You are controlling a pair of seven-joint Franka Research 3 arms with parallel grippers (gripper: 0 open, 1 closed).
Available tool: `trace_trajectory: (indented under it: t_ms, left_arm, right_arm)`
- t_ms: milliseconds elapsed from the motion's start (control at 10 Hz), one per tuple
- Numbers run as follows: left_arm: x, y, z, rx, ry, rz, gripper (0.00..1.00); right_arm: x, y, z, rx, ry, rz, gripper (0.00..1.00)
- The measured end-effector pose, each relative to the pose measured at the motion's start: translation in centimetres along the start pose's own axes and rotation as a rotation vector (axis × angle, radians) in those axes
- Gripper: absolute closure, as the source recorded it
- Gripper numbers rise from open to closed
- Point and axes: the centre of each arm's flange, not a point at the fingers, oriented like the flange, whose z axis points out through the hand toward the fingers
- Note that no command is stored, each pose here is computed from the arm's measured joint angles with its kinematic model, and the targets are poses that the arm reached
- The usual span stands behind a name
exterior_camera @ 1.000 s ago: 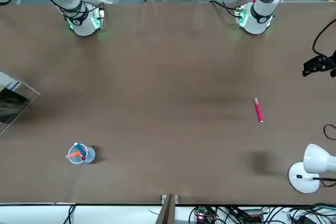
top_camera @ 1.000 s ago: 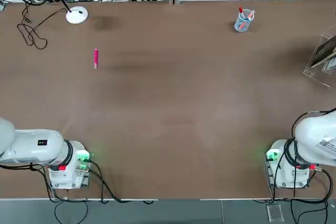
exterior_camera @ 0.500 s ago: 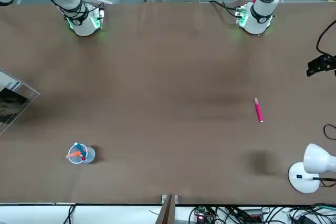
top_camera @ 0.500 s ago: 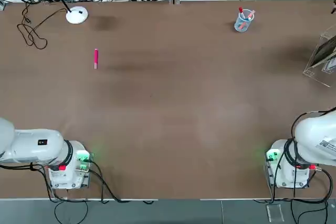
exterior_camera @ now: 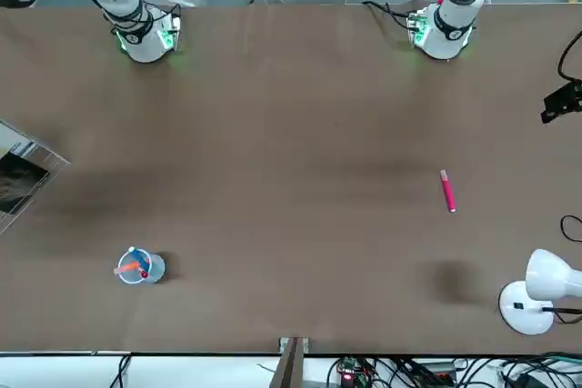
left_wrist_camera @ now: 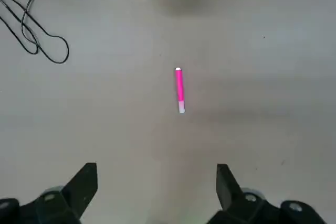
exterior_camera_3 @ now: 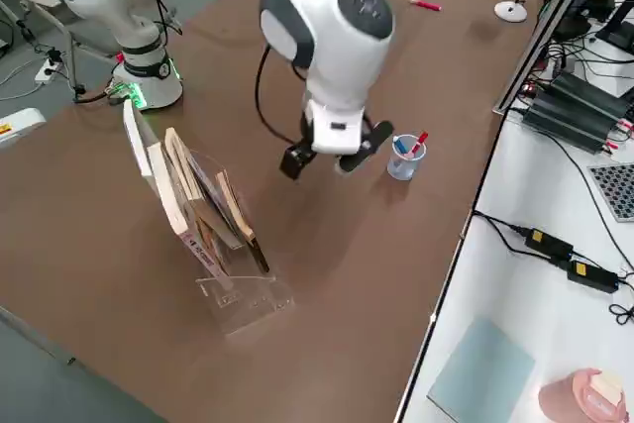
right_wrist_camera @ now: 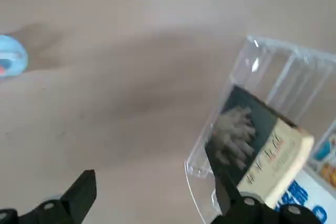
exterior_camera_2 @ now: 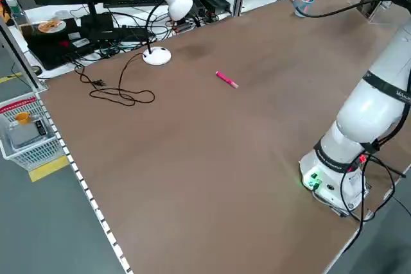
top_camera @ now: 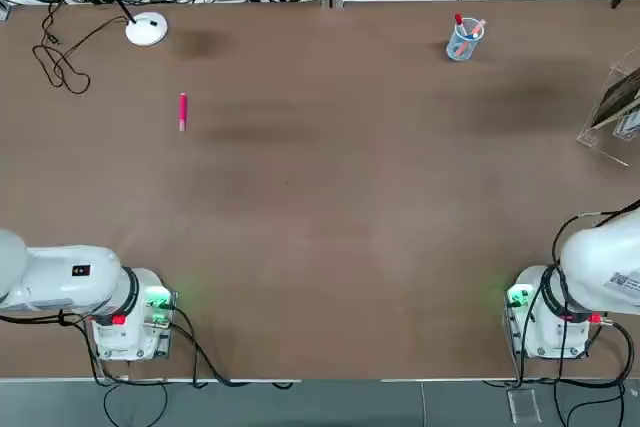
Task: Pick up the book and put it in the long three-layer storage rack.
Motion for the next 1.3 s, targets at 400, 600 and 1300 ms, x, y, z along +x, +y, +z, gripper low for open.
trace_trajectory:
  t_ms: [400, 600, 1300]
  left_arm:
    - [0.0, 0.5, 0.9, 0.001, -0.018, 0.008, 0.0]
    - [0.0, 0.4, 0.9, -0.001, -0.019, 0.007, 0.01]
    - [0.0, -0.5, 0.9, -0.009, -0.018, 0.004, 0.01]
  right_arm:
    - [0.4, -4.9, -1.5, -0.025, 0.057, -0.135, 0.0]
    - [0.6, -6.2, -1.5, -0.033, 0.065, -0.17, 0.0]
    - [1.0, -12.4, -1.8, -0.049, 0.114, -0.188, 0.0]
